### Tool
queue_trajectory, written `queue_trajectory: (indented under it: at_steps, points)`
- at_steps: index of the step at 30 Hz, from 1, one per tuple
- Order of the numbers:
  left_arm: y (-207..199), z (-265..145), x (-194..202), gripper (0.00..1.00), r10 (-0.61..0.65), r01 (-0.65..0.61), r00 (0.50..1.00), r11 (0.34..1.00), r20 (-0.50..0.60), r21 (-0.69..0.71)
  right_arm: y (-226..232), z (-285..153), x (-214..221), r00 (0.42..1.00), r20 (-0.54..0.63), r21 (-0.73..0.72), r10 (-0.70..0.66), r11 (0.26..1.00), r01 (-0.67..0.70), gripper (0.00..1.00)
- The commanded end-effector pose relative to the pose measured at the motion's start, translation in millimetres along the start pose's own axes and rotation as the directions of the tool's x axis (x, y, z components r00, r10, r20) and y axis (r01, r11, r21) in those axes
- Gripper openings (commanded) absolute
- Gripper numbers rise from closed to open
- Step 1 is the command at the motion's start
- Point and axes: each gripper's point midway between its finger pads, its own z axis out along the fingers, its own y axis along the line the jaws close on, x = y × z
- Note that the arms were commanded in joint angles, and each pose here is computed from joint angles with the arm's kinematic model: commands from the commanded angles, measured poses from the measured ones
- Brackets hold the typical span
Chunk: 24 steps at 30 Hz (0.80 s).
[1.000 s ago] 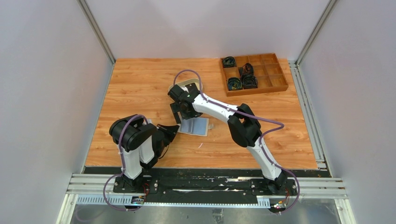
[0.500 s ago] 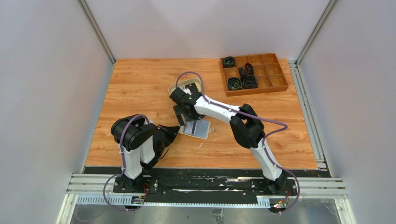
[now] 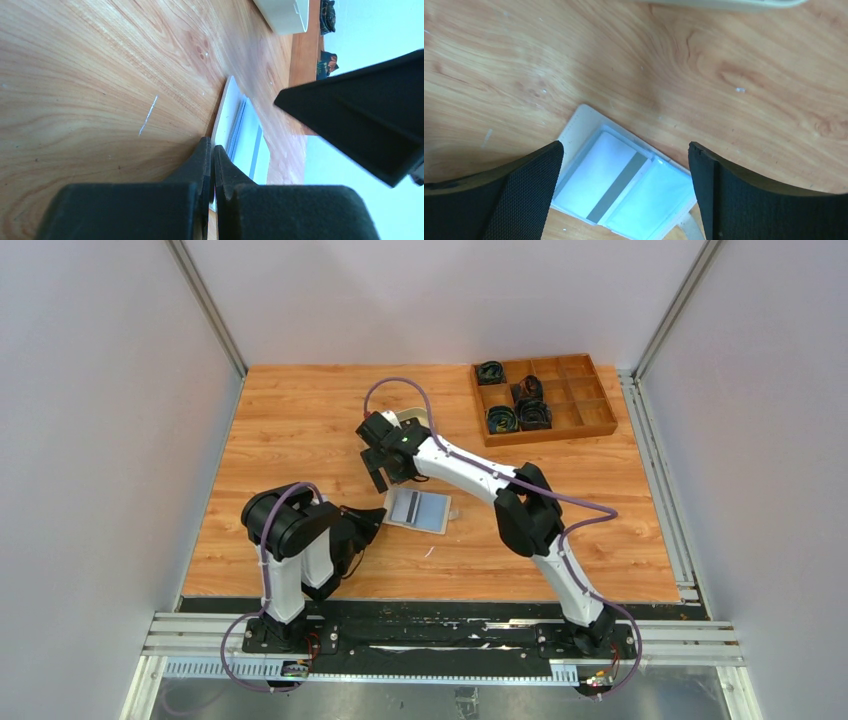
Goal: Take the credit cards out of the card holder
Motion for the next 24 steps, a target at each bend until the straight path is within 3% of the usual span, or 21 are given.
queue_trajectory:
  at_steps: [1,4,8,14,21,24]
  points:
    - [7.3,1.4,-7.7,0.0,0.031,-0.031,0.999,0.999,0.04,-0.017,-0.2,-32.7,-53.4,0.982,0.188,-0.04,-0.006,0.999,0.014,0.99]
    - [7.0,1.3,-7.6,0.0,0.033,-0.032,0.999,0.999,0.04,-0.016,8.3,-44.8,-53.3,0.973,0.221,-0.192,0.071,0.981,-0.028,0.99]
    - [6.7,0.9,-9.1,0.0,0.042,-0.041,0.998,0.999,0.046,-0.015,11.7,-52.2,-28.3,0.945,0.185,-0.463,0.269,0.872,-0.158,0.99]
    - [7.5,0.8,-9.7,0.0,0.067,-0.066,0.997,0.998,0.047,-0.016,10.5,-63.4,17.1,0.921,0.138,-0.642,0.364,0.741,-0.196,0.99]
    - [5.8,1.5,-9.2,0.0,0.08,-0.08,0.996,0.997,0.045,-0.009,24.9,-61.7,29.8,0.89,0.012,-0.78,0.456,0.561,-0.277,0.96]
    - [6.3,0.8,-9.3,0.0,0.083,-0.083,0.996,0.997,0.045,-0.011,22.5,-51.4,32.1,0.878,-0.041,-0.769,0.477,0.546,-0.332,0.96]
